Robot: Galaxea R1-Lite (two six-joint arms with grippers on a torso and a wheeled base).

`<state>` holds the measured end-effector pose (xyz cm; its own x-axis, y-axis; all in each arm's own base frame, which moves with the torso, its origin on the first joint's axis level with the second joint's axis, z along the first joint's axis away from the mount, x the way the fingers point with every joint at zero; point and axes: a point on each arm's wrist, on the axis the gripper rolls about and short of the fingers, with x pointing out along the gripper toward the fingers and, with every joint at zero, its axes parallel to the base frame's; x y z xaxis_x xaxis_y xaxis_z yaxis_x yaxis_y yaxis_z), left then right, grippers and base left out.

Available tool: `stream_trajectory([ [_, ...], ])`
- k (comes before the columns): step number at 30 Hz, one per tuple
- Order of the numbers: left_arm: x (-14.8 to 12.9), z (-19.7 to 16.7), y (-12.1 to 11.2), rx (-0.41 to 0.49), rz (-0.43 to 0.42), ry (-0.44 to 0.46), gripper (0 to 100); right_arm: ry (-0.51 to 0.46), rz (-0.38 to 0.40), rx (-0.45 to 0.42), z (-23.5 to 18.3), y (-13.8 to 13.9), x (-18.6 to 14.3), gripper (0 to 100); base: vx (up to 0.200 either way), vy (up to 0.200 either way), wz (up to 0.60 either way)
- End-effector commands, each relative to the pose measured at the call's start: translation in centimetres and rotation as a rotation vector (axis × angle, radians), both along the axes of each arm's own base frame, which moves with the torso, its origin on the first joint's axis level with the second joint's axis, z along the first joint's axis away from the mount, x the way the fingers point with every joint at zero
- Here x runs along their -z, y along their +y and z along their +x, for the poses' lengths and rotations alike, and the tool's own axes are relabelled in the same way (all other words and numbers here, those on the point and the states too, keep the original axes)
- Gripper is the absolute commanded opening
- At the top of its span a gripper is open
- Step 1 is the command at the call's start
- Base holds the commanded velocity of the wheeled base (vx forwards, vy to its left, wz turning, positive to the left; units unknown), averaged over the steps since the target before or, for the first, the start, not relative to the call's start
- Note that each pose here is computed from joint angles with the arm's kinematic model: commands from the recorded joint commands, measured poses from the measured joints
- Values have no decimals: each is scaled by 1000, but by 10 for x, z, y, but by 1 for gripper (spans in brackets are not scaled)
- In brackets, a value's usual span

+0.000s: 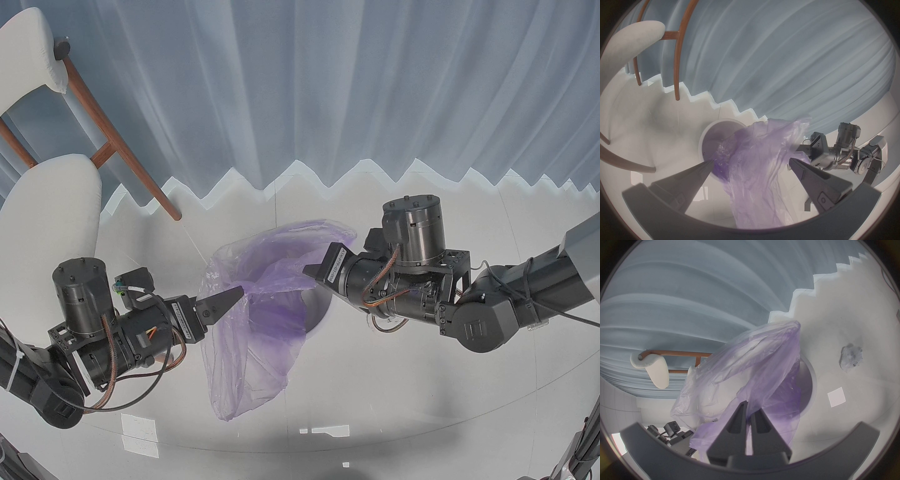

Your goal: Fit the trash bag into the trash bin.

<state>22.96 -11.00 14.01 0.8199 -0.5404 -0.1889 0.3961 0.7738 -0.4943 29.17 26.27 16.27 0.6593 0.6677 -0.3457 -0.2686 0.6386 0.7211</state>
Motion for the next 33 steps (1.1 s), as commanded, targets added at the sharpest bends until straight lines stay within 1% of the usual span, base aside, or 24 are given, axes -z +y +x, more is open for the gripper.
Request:
stream_trajectory([
  [1,10,15,-5,-15,14,25,100,-10,8,-2,-4,-3,-6,0,0,0,0],
  [3,6,25,0,-46,7,10,100,-11,9,-4,-7,-4,-8,0,0,0,0],
  [9,-3,34,6,-76,-14,-26,100,-4,4,-8,-11,-7,-6,0,0,0,0],
  [21,5,31,6,-80,5,4,100,-12,-6,-13,-11,-7,-6,0,0,0,0],
  [22,6,30,6,-78,7,5,0,-14,-6,-12,-10,-8,-7,0,0,0,0],
  [25,6,32,6,-79,7,5,0,-28,-18,-16,-8,-10,-6,0,0,0,0],
  [27,5,39,5,-89,2,-5,0,-63,-32,-23,0,-13,-8,0,0,0,0],
  [29,1,43,4,-97,-4,-20,0,-90,-26,-30,5,-16,-13,0,0,0,0],
  [31,-18,58,1,-152,-33,-92,0,-134,9,-67,12,-17,-27,0,0,0,0],
  [33,-24,65,1,-169,-43,-111,0,-149,24,-72,16,-16,-34,0,0,0,0],
])
